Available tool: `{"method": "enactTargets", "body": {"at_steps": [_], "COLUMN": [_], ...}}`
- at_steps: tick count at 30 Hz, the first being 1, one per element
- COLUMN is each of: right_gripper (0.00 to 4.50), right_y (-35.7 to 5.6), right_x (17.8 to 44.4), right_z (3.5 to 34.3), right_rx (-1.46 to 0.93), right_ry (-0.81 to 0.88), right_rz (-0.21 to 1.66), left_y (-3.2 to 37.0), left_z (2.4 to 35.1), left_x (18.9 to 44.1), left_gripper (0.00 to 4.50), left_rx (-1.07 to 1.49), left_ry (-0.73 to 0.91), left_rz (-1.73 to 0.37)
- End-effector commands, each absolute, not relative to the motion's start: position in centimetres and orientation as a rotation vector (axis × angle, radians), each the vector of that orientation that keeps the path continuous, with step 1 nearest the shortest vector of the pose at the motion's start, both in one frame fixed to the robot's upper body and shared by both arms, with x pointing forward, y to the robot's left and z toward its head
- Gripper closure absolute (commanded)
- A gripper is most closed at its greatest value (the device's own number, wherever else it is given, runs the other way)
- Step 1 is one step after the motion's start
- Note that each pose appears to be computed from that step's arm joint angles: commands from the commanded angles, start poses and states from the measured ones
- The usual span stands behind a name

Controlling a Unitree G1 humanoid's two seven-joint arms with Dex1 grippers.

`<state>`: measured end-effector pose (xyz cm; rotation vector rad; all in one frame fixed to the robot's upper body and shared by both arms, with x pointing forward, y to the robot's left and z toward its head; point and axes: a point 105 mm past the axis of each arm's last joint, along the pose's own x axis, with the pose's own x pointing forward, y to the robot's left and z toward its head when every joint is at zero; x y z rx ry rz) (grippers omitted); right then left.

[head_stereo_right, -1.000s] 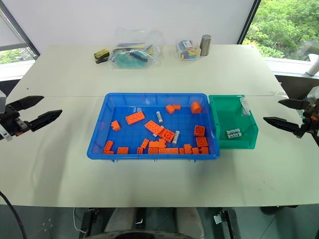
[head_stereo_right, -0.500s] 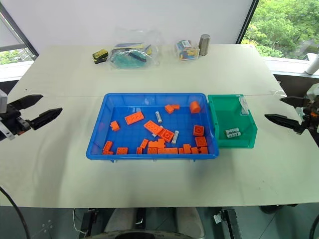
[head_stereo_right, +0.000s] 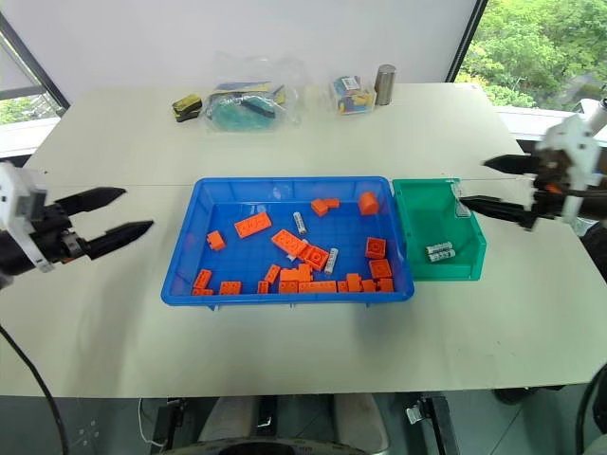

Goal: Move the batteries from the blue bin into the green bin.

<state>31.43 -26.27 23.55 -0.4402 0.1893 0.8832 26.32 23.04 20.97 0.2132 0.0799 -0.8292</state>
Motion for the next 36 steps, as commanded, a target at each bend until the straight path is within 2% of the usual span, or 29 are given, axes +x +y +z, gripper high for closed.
{"method": "enactTargets", "body": {"at_steps": [1,6,11,16,20,36], "right_gripper": [0.00,0.00,0.00,0.00,0.00,0.00], "right_y": [-20.6,-12.1,-7.8,-3.9,-2.7,-3.0], "right_x": [31.3,32.1,32.7,32.9,33.3,33.4], "right_z": [24.2,21.9,18.6,16.6,15.1,11.5], "right_rx": [-0.452,-0.376,-0.360,-0.233,-0.236,-0.286], "right_ry": [0.165,0.208,0.316,0.405,0.447,0.524], "right_rz": [0.987,1.105,1.119,1.135,1.107,1.056], "left_y": [20.0,17.1,16.6,16.7,16.4,15.6], "left_z": [21.9,21.3,20.8,20.6,20.9,20.9], "left_x": [25.3,25.0,25.4,26.6,27.1,27.1], "left_gripper": [0.08,0.08,0.08,0.08,0.08,0.08], "left_rx": [0.241,0.252,0.269,0.250,0.259,0.261], "left_ry": [0.068,0.102,0.119,0.122,0.108,0.086], "left_rz": [-0.986,-1.154,-1.187,-1.188,-1.200,-1.221]}}
